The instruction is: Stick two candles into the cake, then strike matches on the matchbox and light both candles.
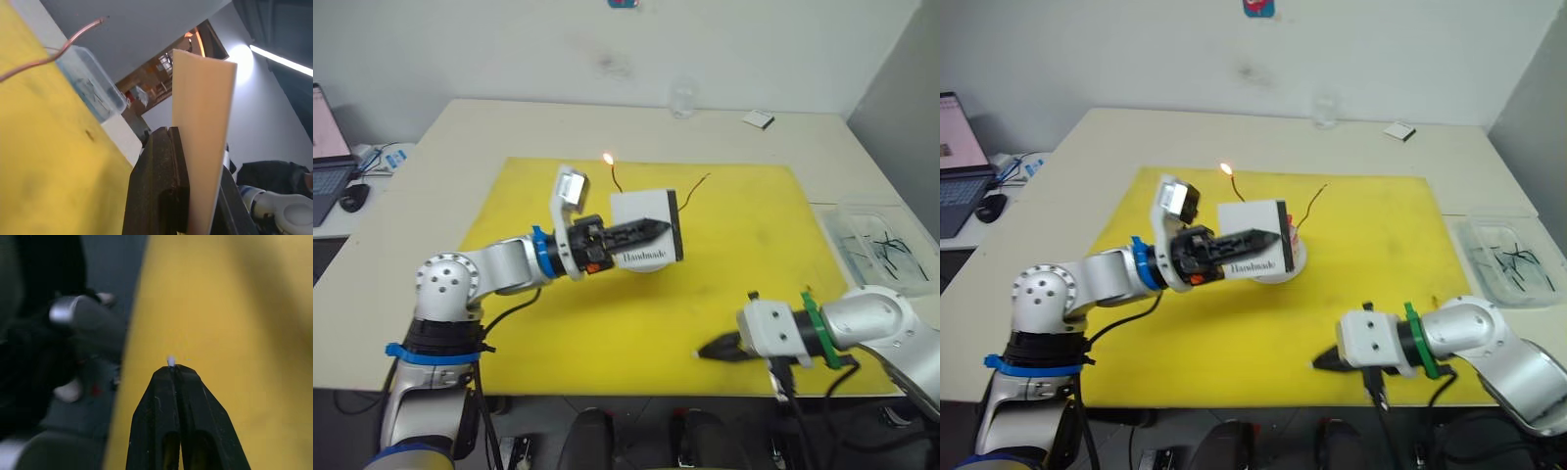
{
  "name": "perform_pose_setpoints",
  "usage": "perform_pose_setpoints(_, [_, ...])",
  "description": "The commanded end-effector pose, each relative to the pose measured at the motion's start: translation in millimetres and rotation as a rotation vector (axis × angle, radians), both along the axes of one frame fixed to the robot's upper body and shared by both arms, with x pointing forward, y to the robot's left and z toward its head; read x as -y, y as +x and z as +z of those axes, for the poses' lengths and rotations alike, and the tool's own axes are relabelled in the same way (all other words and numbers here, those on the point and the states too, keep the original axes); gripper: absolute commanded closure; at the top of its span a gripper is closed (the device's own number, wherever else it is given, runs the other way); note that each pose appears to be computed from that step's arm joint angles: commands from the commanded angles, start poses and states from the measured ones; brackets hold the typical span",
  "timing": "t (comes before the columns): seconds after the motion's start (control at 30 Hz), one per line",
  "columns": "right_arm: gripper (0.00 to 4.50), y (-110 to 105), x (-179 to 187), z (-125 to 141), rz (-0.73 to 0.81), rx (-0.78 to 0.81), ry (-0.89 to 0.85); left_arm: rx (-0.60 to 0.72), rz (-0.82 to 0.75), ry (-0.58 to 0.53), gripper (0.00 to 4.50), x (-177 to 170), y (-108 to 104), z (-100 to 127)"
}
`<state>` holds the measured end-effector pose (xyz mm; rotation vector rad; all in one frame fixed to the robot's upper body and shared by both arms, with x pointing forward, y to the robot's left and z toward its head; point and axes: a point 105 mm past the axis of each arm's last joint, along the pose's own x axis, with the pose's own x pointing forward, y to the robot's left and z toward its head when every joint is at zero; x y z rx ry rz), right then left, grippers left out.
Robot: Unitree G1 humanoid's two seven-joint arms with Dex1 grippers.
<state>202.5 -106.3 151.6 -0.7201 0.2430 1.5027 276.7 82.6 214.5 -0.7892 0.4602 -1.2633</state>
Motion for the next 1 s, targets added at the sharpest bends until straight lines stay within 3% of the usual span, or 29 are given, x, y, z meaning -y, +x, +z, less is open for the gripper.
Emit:
perform_pose_setpoints(0.03, [4.45, 26.4, 4.2, 29.3, -0.109, 0.134, 0.094, -0.016, -0.061, 0.066, 4.5, 4.4, -21.8, -20.7])
perform_pose_setpoints(0.17, [4.45, 52.1, 1.5, 55.9, -0.199, 0.238, 0.208, -0.026, -0.068, 0.101, 4.5, 2.6, -29.4, -31.8])
perform_pose_setpoints(0.57, [4.45, 53.3, -12.9, 66.0, -0.186, 0.279, 0.282, -0.026, -0.058, 0.12, 4.5, 0.9, -25.2, -39.4])
perform_pose_setpoints(0.77, [4.45, 97.5, 1.1, 91.2, -0.408, 0.425, 0.393, -0.026, -0.069, 0.132, 4.5, -0.8, -28.6, -42.3])
perform_pose_setpoints(1.0, [4.45, 124.2, 8.5, 104.8, -0.492, 0.559, 0.396, -0.016, -0.08, 0.133, 4.5, 0.9, -28.6, -41.3])
